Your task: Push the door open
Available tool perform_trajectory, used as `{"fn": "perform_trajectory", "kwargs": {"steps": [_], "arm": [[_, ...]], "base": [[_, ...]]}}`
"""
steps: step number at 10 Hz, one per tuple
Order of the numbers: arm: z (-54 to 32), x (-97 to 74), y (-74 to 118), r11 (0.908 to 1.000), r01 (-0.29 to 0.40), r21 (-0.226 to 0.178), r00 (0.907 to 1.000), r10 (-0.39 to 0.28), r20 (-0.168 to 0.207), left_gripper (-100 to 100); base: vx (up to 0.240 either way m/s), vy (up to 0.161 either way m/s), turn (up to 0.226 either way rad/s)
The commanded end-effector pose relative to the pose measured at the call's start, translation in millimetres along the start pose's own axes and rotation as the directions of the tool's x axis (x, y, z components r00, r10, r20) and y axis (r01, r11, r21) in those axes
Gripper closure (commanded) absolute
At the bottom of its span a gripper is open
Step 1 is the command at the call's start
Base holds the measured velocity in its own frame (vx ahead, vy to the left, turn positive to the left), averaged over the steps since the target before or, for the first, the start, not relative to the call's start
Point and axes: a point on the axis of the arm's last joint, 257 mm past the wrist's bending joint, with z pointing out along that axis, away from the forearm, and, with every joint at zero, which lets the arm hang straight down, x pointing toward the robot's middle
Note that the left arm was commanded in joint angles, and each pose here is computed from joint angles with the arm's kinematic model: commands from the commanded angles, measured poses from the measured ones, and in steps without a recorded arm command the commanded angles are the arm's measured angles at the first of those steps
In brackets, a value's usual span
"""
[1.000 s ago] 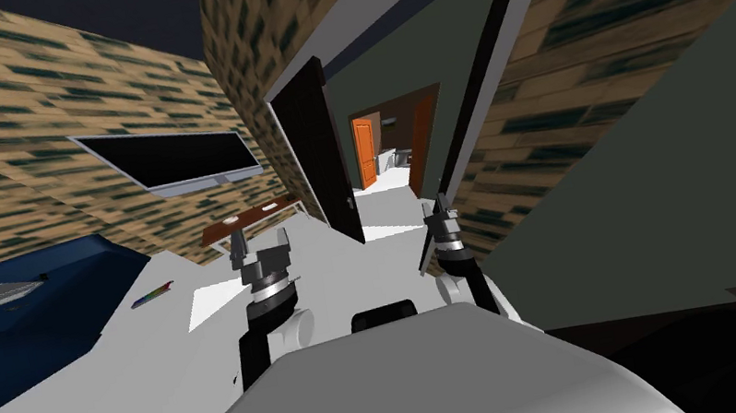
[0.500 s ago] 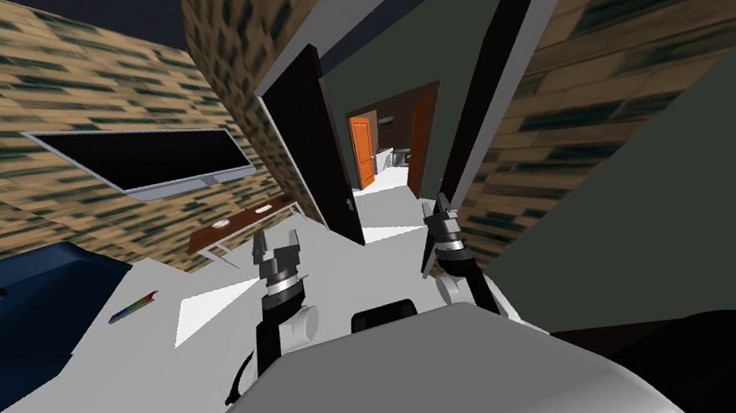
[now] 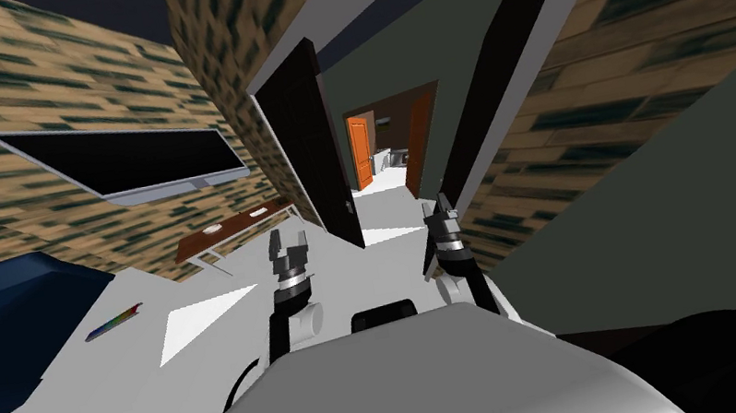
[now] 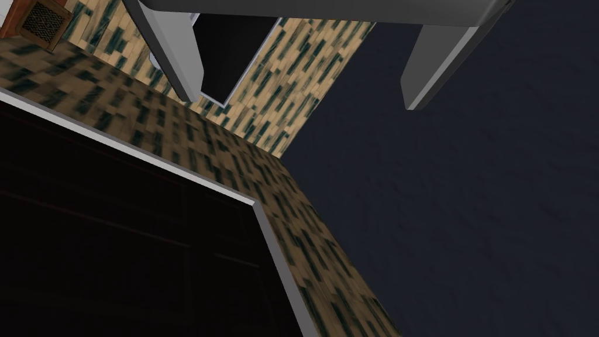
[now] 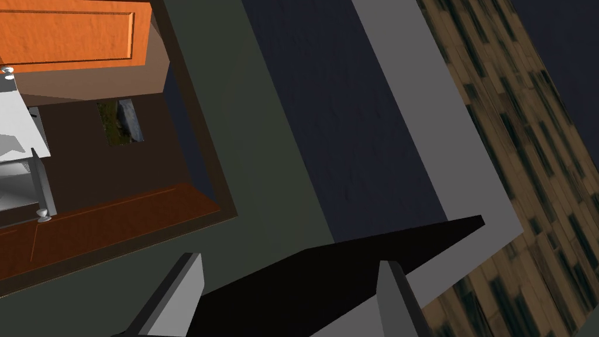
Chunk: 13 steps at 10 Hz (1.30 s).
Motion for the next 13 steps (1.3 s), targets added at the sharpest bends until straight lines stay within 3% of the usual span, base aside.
{"fn": "perform_trajectory", "kwargs": {"steps": [1,7,13], "arm": [[-2.1,1.9,11.8,0.9998,0.000,-0.018,1.0000,0.000,-0.009,-100],[-11.0,10.5,63.4,0.9954,-0.001,-0.096,0.9991,-0.003,-0.043,-100],[-24.2,20.7,117.4,0.9837,-0.007,-0.180,0.9968,-0.007,-0.080,-100]], "base": [[0.080,0.060,-0.048],[0.092,0.060,-0.068],[0.092,0.070,-0.072]]}}
